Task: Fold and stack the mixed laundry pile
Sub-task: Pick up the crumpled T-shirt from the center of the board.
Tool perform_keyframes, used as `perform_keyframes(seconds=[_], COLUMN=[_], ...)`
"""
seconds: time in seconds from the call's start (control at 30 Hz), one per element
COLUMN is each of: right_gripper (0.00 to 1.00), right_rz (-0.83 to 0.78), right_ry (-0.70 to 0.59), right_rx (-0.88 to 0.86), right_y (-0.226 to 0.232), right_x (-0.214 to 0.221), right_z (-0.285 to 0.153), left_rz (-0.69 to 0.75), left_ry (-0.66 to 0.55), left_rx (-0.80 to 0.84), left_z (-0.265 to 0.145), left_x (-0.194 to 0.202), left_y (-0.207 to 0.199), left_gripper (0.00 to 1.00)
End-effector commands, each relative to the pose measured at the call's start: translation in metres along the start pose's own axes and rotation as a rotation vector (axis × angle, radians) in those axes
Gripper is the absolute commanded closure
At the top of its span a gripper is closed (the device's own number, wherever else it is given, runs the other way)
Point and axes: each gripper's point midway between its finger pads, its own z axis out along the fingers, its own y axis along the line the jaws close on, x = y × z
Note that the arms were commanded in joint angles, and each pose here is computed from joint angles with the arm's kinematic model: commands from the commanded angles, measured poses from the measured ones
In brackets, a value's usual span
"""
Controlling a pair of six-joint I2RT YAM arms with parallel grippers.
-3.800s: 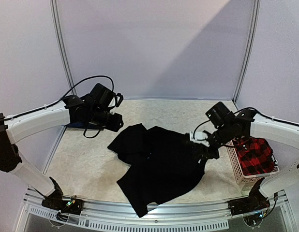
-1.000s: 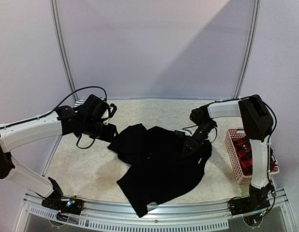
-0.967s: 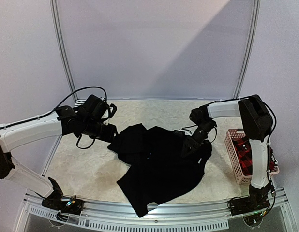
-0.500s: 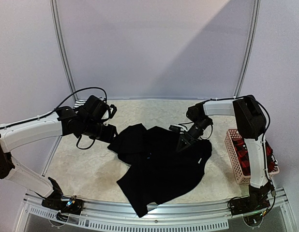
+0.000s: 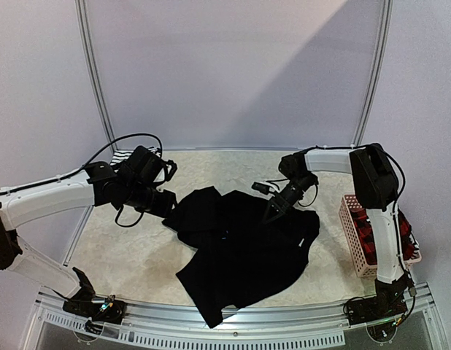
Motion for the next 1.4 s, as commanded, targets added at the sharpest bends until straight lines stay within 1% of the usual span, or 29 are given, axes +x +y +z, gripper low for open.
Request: perform_keyframes(seconds=[0.0,0.07,0.17,0.2,0.3,0.43,0.57,0.7,0.83,0.9,1.03,1.13,1.23,1.3,1.37], right_gripper=[1.00,1.00,1.00,1.00,1.00,1.00,1.00,1.00,1.00,1.00,1.00,1.00,1.00,1.00,1.00], right_rz=[-0.096,-0.143,-0.208,-0.231,-0.272,-0.292,-0.288,-0.279,-0.261,-0.252,-0.251,-0.255,-0.257,-0.255,-0.257], right_ry=[-0.030,-0.073,-0.180,-0.225,-0.309,-0.339,-0.383,-0.407,-0.443,-0.452,-0.456,-0.462,-0.463,-0.463,-0.465], right_rx=[0.065,0.134,0.225,0.254,0.335,0.407,0.434,0.447,0.444,0.439,0.434,0.437,0.434,0.434,0.438], right_y=[0.012,0.017,0.037,0.046,0.056,0.058,0.058,0.057,0.050,0.048,0.047,0.049,0.049,0.049,0.048], right_x=[-0.005,-0.008,-0.015,-0.016,-0.012,0.003,0.010,0.014,0.016,0.017,0.019,0.020,0.020,0.020,0.020], right_z=[-0.021,-0.044,-0.094,-0.112,-0.145,-0.154,-0.160,-0.170,-0.181,-0.183,-0.183,-0.185,-0.185,-0.185,-0.186], left_rz=[0.117,0.180,0.254,0.274,0.333,0.388,0.404,0.408,0.420,0.434,0.468,0.500,0.501,0.500,0.502], left_ry=[0.042,0.052,0.075,0.088,0.141,0.195,0.226,0.240,0.294,0.322,0.362,0.379,0.393,0.395,0.379], left_rx=[0.044,0.063,0.097,0.109,0.104,0.055,-0.020,0.034,0.061,0.025,-0.090,-0.159,-0.159,-0.163,-0.174], left_z=[0.001,0.000,0.003,0.006,0.023,0.051,0.077,0.095,0.110,0.118,0.130,0.130,0.128,0.126,0.121], left_x=[0.015,0.017,0.018,0.019,0.021,0.019,0.012,0.008,0.017,0.021,0.025,0.023,0.025,0.024,0.019], left_y=[-0.017,-0.025,-0.039,-0.044,-0.054,-0.065,-0.066,-0.086,-0.103,-0.103,-0.092,-0.085,-0.085,-0.084,-0.082], left_gripper=[0.62,0.62,0.62,0.62,0.62,0.62,0.62,0.61,0.57,0.55,0.55,0.58,0.64,0.78,0.95])
